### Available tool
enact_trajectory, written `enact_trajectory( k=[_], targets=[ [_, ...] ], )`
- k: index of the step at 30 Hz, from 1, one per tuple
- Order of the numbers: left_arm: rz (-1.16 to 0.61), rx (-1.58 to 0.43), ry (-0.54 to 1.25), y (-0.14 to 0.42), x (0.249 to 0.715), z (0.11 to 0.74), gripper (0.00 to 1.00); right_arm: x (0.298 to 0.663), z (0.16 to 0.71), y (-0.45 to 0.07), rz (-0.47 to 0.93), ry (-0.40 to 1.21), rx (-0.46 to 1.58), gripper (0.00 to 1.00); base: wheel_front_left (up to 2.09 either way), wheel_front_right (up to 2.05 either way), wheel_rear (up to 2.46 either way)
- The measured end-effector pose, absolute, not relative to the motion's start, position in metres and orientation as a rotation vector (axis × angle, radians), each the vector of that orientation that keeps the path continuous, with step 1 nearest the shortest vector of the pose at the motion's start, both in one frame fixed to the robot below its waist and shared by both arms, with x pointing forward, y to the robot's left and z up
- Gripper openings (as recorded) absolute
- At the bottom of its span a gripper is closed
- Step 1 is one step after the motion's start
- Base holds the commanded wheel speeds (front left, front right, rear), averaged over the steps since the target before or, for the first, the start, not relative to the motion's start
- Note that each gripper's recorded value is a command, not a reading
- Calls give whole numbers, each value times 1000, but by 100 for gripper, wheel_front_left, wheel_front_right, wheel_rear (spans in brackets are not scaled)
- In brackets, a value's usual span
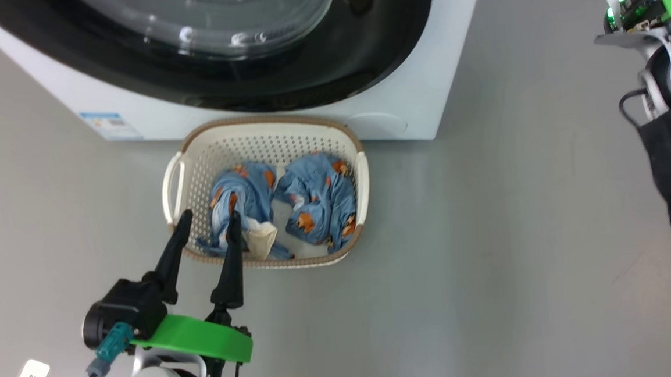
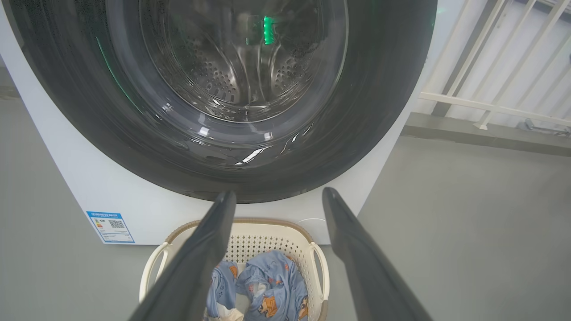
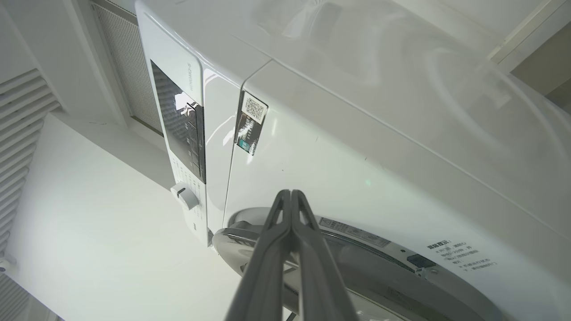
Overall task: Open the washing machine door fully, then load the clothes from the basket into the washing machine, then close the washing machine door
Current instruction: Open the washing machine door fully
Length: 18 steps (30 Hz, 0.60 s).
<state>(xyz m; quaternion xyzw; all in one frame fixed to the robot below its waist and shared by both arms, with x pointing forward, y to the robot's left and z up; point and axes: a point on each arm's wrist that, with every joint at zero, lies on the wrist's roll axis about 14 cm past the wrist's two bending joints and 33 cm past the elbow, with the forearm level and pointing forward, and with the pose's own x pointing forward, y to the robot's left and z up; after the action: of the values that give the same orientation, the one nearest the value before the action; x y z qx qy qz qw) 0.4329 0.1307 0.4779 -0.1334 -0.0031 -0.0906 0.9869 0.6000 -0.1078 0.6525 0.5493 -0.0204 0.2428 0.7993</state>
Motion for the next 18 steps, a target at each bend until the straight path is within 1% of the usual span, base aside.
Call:
enact_trajectory(
  k=[2, 5, 11, 18],
  targets=[
    [-175, -273, 2, 133, 435, 474, 100, 607, 641, -96, 558, 37, 1164, 0, 0, 0, 0],
    [-167, -278, 15, 135, 438, 468, 100, 617, 628, -80, 610, 140, 1196, 0, 0, 0, 0],
    [-152, -283, 32, 140, 445, 459, 100, 631, 604, -57, 688, 300, 1212, 0, 0, 0, 0],
    [-157, -286, 38, 139, 454, 454, 100, 642, 583, -40, 733, 401, 1214, 0, 0, 0, 0]
  ],
)
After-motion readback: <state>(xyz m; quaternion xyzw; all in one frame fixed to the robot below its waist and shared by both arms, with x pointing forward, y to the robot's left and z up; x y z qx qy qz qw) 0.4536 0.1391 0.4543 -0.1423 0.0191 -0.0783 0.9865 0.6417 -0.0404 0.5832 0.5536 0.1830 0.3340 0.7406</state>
